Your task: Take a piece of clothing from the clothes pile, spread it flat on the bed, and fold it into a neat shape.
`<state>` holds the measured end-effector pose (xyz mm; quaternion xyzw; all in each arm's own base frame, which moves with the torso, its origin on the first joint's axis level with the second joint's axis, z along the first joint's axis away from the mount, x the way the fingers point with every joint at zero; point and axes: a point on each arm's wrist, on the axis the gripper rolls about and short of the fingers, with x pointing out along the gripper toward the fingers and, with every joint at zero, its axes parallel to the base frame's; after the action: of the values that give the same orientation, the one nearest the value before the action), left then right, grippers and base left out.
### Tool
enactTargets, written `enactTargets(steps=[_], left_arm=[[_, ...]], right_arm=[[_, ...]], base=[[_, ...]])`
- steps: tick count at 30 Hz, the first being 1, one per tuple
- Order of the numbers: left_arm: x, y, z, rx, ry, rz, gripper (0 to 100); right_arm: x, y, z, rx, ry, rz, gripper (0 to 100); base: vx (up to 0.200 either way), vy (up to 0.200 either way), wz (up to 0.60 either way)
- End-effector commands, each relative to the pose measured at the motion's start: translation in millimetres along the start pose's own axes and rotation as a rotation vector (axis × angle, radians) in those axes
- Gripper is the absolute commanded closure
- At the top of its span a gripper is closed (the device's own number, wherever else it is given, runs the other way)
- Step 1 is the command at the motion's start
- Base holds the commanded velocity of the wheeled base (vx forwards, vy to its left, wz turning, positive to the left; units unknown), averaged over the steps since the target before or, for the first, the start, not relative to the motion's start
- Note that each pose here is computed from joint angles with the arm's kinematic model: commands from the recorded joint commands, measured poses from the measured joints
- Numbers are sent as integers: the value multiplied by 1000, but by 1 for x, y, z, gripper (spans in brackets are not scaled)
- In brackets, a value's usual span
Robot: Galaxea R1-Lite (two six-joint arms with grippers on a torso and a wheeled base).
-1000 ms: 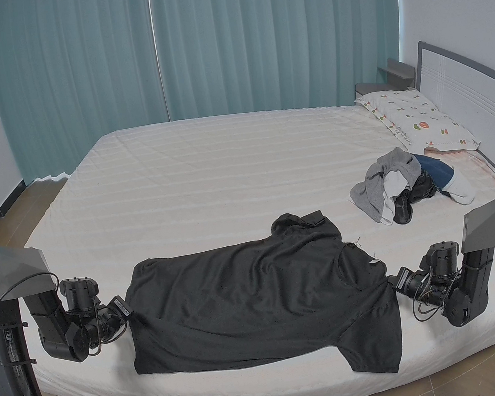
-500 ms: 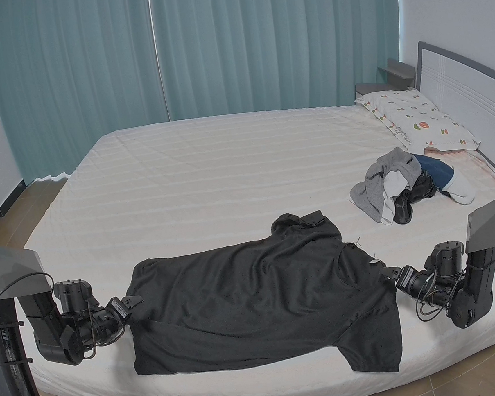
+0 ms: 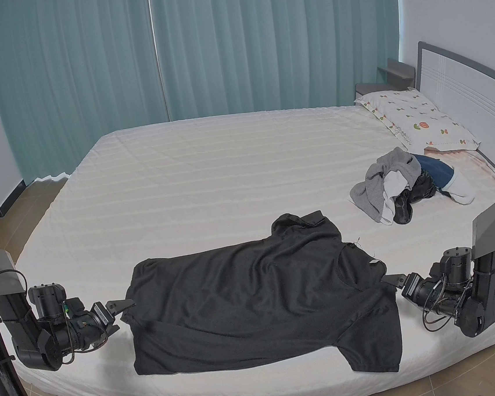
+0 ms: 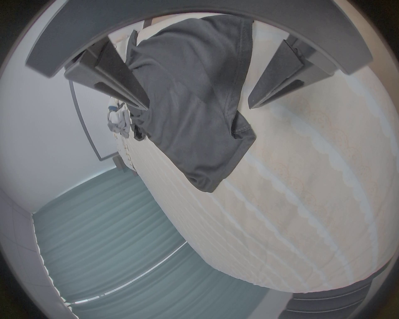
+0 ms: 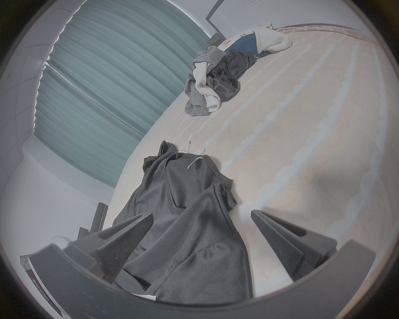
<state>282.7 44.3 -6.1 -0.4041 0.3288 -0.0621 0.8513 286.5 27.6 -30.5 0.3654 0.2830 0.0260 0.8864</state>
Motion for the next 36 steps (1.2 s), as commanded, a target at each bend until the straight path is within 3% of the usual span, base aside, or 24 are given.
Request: enactTargets(steps=[1,8,26,27,36], left_arm=[[-9,6,-13,51,69,-16,0],[-8,13,-36,219,169,-16,0],[8,8,-54,336,196,84,0],[10,7,-58,351,211,84,100],[0,3,-61,358,190,128,100]], right_arm=[[-2,-1,-8,-2,37,-1,0],[-2,2,-12,-12,51,8,0],[-2,2,-12,-14,52,9,0],[-2,2,-13,-14,53,8,0],[-4,1,-14,-12,60,1,0]], base=[[0,0,0],[0,0,0],[0,0,0],[0,0,0],[0,0,0]])
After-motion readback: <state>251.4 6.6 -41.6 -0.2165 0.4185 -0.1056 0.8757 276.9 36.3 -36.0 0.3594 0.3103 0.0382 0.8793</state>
